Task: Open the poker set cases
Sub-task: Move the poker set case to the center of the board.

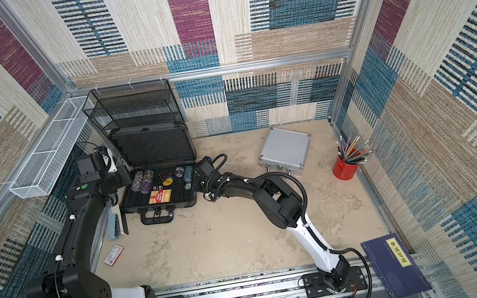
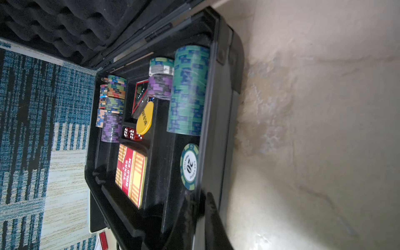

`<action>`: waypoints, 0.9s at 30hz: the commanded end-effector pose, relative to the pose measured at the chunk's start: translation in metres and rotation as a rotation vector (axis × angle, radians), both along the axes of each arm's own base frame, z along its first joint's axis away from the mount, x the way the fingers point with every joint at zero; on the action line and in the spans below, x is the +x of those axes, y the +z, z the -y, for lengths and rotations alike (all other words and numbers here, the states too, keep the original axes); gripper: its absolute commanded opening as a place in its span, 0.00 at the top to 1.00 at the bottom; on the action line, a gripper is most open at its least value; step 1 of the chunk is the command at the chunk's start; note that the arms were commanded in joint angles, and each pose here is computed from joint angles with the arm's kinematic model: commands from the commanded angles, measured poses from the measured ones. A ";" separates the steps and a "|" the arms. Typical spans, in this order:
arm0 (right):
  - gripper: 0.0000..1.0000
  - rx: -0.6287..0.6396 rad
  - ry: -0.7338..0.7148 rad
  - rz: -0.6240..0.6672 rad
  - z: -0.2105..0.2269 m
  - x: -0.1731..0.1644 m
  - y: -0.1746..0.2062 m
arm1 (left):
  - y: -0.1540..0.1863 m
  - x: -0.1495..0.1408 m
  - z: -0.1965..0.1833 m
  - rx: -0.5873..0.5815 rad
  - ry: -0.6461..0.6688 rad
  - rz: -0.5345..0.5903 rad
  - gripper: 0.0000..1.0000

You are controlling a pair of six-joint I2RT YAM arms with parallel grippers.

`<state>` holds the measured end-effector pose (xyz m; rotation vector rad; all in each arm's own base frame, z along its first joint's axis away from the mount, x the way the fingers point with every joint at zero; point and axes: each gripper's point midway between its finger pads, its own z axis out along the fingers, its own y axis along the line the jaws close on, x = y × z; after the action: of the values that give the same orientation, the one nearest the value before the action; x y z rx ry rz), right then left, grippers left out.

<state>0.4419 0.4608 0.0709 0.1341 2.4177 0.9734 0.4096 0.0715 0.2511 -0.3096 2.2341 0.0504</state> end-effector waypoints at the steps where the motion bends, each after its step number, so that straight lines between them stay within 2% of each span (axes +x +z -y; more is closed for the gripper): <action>1: 0.94 0.004 -0.028 0.047 0.001 0.013 0.002 | -0.001 -0.003 0.007 -0.024 -0.021 -0.008 0.75; 9: 0.97 -0.006 -0.042 0.062 0.005 0.024 0.003 | -0.008 0.000 0.012 -0.035 -0.035 -0.021 0.76; 18: 0.96 -0.014 -0.041 0.088 0.008 0.033 0.008 | -0.011 0.011 0.026 -0.051 -0.068 -0.019 0.76; 21: 0.92 -0.018 -0.038 0.098 0.011 0.036 0.011 | -0.010 0.024 0.042 -0.051 -0.103 -0.004 0.76; 24: 0.82 -0.017 -0.041 0.115 0.017 0.040 0.019 | -0.009 0.039 0.060 -0.043 -0.139 0.001 0.76; 27: 0.76 -0.010 -0.052 0.129 0.025 0.042 0.030 | -0.007 0.050 0.072 -0.037 -0.162 0.009 0.75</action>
<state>0.4718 0.4450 0.0784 0.1184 2.3683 0.9439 0.4470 0.0058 0.2322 -0.1650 2.2936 -0.0735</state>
